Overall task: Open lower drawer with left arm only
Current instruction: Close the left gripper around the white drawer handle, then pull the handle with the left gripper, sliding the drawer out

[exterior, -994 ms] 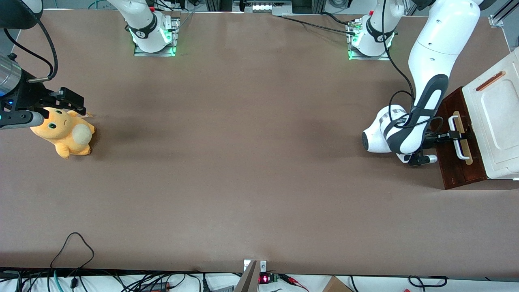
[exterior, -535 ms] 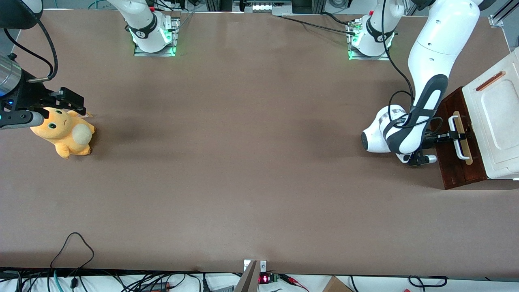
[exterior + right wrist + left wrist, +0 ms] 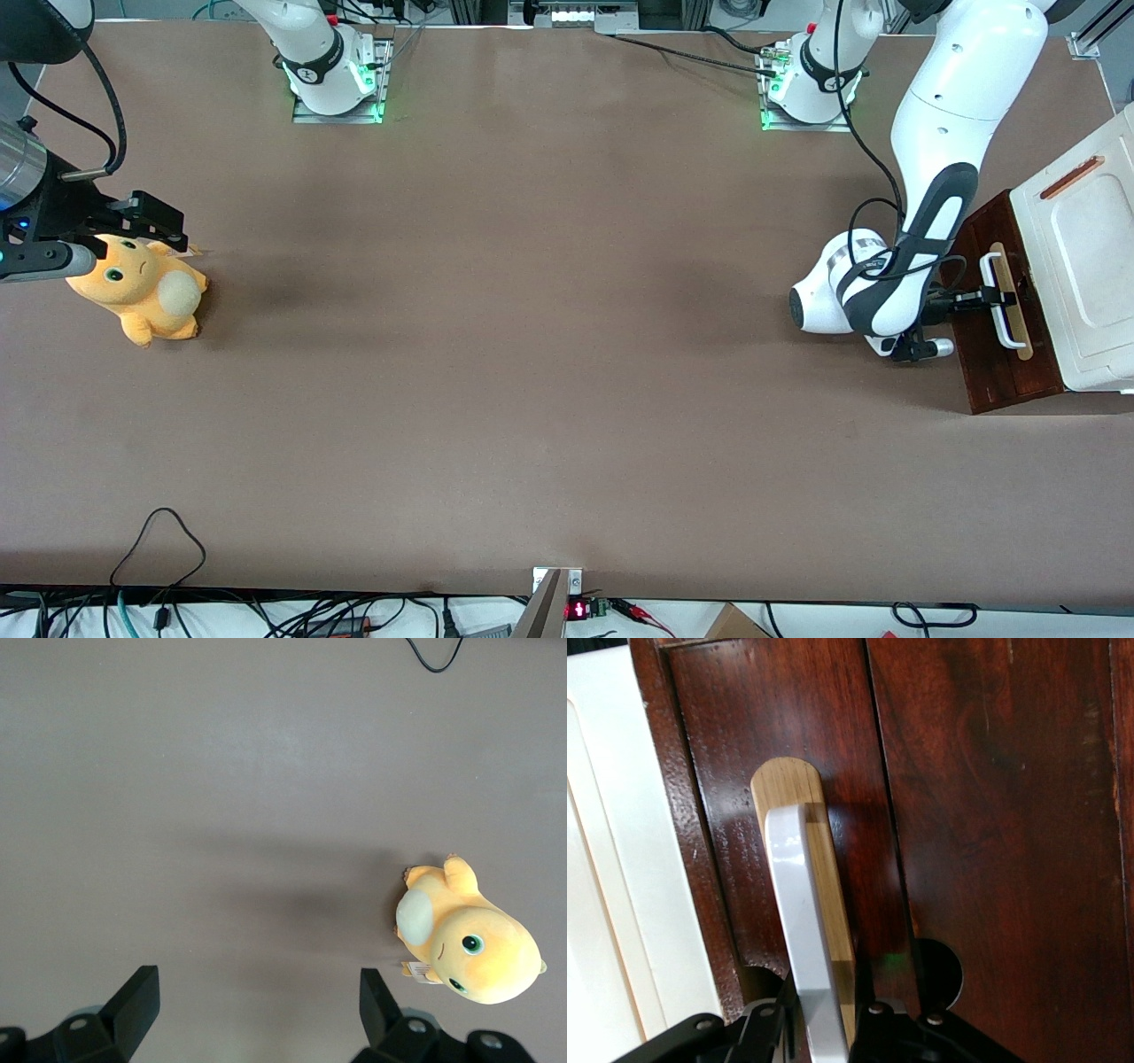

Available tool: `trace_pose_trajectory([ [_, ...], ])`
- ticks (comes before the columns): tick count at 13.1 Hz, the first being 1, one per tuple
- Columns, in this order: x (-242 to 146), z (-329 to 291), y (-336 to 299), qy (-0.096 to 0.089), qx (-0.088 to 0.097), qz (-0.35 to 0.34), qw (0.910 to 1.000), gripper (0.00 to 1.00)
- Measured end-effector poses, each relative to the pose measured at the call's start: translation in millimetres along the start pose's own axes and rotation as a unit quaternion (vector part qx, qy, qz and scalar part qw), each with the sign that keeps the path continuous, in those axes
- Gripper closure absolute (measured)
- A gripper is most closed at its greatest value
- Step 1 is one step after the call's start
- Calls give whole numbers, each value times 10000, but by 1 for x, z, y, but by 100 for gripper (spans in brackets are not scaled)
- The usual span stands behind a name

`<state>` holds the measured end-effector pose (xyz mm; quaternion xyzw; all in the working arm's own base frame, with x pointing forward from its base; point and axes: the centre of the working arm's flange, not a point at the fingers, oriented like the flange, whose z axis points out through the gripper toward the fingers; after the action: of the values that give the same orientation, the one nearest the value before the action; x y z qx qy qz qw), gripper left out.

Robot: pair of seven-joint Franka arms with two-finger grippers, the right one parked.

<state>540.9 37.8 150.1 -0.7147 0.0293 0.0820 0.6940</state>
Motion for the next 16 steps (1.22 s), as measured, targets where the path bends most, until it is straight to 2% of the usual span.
trace_pose_trajectory([
  [3,0,0,-1,4,8,-95,10000,81],
  [10,0,-2,-1,18,4,-152,9999,81],
  [16,-2,-25,0,177,-37,-128,9998,81],
])
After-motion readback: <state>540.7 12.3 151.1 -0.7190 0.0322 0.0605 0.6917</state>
